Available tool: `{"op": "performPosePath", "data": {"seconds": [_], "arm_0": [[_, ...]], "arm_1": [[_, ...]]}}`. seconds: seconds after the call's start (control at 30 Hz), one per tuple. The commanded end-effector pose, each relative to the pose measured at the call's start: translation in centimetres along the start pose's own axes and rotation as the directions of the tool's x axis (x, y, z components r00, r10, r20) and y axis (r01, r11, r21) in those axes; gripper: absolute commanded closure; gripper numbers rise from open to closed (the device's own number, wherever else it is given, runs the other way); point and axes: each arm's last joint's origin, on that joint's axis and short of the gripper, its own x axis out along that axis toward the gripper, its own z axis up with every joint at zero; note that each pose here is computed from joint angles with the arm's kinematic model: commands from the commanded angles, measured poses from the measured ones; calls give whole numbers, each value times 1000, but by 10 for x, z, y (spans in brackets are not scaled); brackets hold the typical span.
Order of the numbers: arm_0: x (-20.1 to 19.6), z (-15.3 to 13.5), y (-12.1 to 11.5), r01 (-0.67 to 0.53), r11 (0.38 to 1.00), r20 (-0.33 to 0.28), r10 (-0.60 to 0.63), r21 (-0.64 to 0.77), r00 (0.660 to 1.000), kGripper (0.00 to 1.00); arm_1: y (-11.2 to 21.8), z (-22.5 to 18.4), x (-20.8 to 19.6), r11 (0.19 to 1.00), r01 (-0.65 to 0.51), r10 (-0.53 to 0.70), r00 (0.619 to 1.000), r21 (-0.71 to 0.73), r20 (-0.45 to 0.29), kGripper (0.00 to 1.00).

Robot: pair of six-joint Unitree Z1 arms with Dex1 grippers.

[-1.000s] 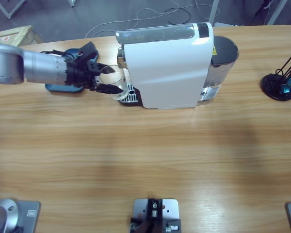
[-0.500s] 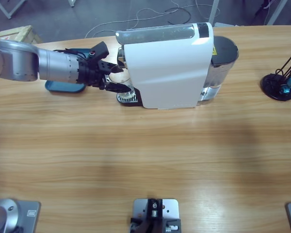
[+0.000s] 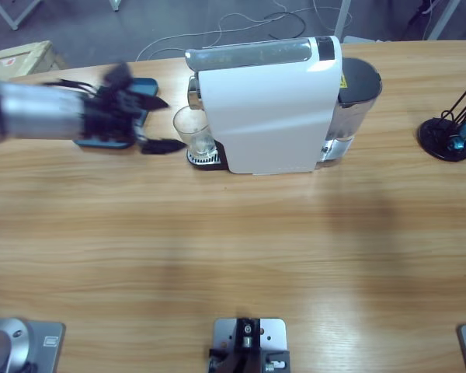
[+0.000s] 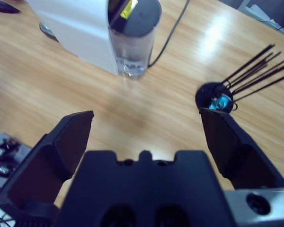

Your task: Pour coffee

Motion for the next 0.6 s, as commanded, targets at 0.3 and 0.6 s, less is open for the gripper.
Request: {"op": "performPosePath", "data": {"seconds": [0.3,0.6], "arm_0": [[-89,29,-73,-211,943,-175,169,-259,970,4],[-85,23,-73,-236,934,-188,189,-268,964,4]], "arm_1": [[2,174,122,999,-23,28,981,30,-192,1000],[21,188,194,996,-78,85,953,34,-291,1000]]}}
